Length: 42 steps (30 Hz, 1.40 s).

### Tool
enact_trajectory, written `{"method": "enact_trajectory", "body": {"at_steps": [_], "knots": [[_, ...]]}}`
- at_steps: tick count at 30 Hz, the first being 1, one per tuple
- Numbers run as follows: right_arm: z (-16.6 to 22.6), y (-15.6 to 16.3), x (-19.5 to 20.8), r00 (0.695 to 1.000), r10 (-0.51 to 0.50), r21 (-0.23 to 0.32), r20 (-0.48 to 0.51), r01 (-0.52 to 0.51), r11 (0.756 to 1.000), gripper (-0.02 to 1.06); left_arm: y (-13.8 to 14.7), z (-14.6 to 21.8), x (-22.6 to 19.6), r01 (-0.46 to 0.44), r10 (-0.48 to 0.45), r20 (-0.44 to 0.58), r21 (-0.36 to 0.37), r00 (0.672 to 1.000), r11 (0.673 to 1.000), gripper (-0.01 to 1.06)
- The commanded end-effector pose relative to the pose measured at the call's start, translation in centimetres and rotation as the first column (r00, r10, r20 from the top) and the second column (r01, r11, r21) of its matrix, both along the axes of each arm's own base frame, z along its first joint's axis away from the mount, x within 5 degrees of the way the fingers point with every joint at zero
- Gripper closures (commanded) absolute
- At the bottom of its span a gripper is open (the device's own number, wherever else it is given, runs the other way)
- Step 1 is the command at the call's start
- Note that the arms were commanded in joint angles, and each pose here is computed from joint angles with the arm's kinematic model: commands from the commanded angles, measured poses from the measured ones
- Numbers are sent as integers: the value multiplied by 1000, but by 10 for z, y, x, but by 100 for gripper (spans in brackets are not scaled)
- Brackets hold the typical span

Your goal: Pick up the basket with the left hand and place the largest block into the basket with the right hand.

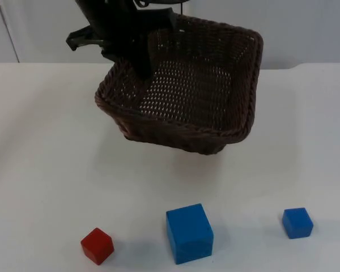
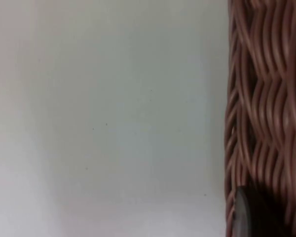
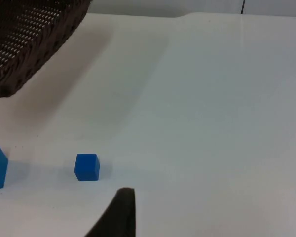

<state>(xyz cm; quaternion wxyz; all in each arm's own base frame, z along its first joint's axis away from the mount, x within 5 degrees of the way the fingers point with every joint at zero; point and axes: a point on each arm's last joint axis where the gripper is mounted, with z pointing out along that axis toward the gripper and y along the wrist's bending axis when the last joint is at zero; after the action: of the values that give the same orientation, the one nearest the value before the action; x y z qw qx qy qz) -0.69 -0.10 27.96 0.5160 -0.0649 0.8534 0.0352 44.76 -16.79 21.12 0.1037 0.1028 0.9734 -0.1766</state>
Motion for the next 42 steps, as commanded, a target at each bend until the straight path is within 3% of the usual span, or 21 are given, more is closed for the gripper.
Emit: {"method": "enact_trajectory", "body": {"at_steps": [1, 10, 15, 21, 26, 33, 42], "knots": [[0, 0, 0, 1000, -9, -3, 7, 9, 1000, -1, 0, 19, -6, -13, 14, 32, -46, 999, 999, 105], [0, 0, 0, 1000, -9, -3, 7, 9, 1000, -1, 12, 38, -31, -10, 14, 70, -54, 997, 998, 105], [0, 0, 0, 1000, -9, -3, 7, 9, 1000, -1, 31, 54, -52, -2, 12, 62, -157, 998, 988, 105], [0, 0, 0, 1000, -9, -3, 7, 9, 1000, -1, 54, 60, -76, -29, 43, 64, -200, 997, 979, 105], [0, 0, 0, 1000, -9, -3, 7, 9, 1000, -1, 87, 55, -114, -134, 148, 66, -181, 987, 974, 105], [0, 0, 0, 1000, -9, -3, 7, 9, 1000, -1, 119, 37, -157, -217, 223, 22, -156, 975, 964, 105], [0, 0, -1, 1000, -1, -9, 8, 1, 1000, -1, 143, 23, -219, -313, 323, 15, -209, 946, 927, 105]]}}
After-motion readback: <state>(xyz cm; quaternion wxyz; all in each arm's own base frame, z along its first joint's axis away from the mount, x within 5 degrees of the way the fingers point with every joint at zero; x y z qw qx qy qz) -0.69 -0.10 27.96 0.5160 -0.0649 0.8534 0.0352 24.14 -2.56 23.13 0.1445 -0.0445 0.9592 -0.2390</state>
